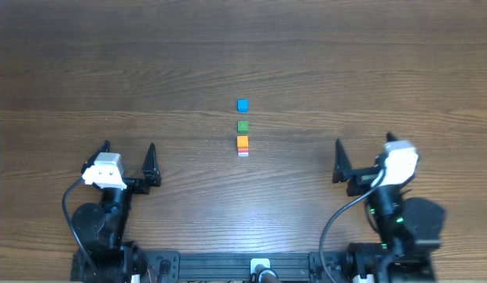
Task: Stack Cubes
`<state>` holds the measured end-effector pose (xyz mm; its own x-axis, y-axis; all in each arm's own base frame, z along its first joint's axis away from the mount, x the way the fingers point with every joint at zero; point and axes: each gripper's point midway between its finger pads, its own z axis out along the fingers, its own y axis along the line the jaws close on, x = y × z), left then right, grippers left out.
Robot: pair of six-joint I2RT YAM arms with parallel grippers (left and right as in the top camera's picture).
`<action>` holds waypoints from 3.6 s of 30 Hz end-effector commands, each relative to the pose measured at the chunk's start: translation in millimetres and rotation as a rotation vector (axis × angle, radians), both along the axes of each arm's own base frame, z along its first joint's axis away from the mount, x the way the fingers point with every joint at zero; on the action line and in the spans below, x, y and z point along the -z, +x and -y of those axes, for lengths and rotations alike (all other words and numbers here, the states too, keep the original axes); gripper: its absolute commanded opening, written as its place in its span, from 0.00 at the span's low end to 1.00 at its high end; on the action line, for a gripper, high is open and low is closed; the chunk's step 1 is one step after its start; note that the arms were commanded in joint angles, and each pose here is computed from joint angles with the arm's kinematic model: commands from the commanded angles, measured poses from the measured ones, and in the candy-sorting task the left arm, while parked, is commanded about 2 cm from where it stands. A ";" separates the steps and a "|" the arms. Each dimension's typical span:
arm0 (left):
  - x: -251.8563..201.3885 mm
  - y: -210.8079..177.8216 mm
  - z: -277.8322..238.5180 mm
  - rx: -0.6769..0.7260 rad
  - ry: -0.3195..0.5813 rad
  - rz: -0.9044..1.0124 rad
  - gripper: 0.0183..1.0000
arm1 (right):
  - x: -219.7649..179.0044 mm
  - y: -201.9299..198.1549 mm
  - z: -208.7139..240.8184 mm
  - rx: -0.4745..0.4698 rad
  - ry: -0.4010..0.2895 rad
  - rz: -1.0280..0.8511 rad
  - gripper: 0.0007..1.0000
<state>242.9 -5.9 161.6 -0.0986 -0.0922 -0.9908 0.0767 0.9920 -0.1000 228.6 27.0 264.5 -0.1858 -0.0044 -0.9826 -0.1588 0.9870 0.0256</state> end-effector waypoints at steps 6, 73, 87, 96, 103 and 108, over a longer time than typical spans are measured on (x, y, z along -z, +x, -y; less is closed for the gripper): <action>1.0 0.0 0.4 0.006 0.018 0.009 1.00 | -60.6 50.2 -55.8 -0.113 -0.058 -0.338 0.99; 1.0 0.0 0.4 0.006 0.018 0.009 1.00 | 245.5 132.7 -220.4 0.028 -0.141 -1.372 0.99; 1.0 0.0 0.4 0.006 0.018 0.009 1.00 | 259.0 135.6 -217.5 0.064 -0.123 -1.388 0.92; 1.0 0.0 0.4 0.006 0.018 0.009 1.00 | 260.6 132.6 -215.9 0.083 -0.117 -1.400 0.91; 1.0 0.0 0.4 0.006 0.018 0.009 1.00 | 261.3 129.8 -214.1 0.096 -0.129 -1.404 0.89; 1.0 0.0 0.4 0.006 0.018 0.009 1.00 | 262.2 126.7 -213.4 0.099 -0.141 -1.409 0.89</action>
<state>242.9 -6.0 162.4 -0.0939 -0.0879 -0.9917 0.0779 0.9924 -0.0953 355.0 243.0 6.9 -0.9992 -0.0254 0.0310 -0.0245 0.9992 0.0303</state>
